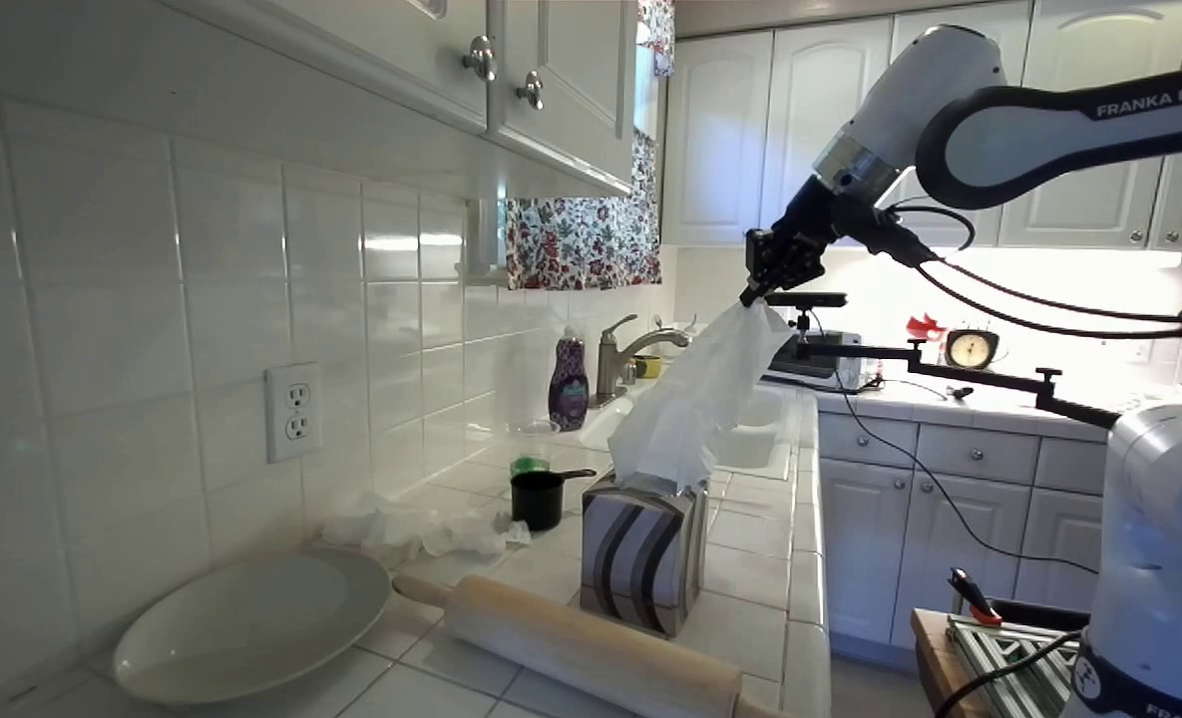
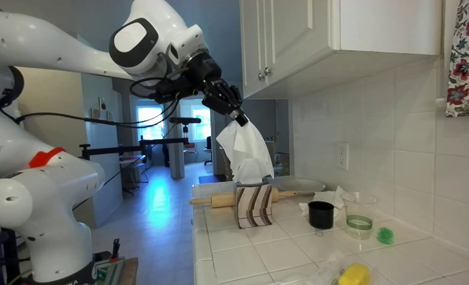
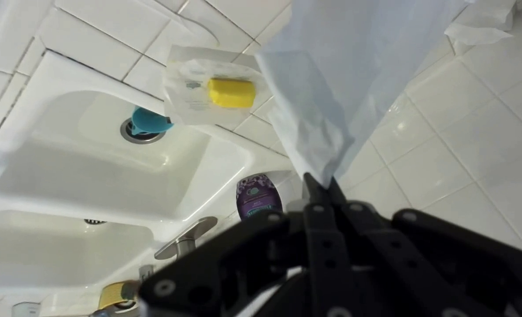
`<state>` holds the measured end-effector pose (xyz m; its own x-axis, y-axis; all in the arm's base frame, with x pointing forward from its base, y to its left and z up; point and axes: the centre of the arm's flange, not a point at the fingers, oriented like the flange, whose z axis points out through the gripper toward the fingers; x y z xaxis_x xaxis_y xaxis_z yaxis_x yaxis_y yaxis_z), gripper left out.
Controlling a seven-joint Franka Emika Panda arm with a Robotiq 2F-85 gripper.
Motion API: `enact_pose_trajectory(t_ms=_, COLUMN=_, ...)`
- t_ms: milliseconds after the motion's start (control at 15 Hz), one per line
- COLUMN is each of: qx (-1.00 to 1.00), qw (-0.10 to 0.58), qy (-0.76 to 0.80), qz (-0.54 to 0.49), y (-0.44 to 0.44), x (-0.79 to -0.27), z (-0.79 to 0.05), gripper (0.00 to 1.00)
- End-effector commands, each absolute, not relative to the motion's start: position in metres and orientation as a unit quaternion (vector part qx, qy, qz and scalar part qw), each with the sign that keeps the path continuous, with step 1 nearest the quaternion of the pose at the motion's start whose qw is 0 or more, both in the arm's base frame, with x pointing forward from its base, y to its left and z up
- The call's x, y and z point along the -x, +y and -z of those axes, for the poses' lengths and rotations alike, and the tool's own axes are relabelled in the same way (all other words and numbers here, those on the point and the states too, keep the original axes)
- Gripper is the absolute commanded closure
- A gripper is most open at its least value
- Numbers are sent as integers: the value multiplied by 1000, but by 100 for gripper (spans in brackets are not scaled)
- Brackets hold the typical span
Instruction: Pick up the napkin from the box and put it on the counter
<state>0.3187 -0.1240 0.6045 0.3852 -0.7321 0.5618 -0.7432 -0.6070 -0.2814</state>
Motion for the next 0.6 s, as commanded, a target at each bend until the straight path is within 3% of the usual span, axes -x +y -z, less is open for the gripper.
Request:
enact_pose_trajectory(t_ms=0, qx=-825, qw=-8, qy=-460, qz=-328, y=-138, x=-303, z=-600, gripper=100)
enact_pose_trajectory(t_ms=533, qx=-812, qw=-23, qy=-487, qz=-321, y=-161, x=-295, z=-598, gripper=100)
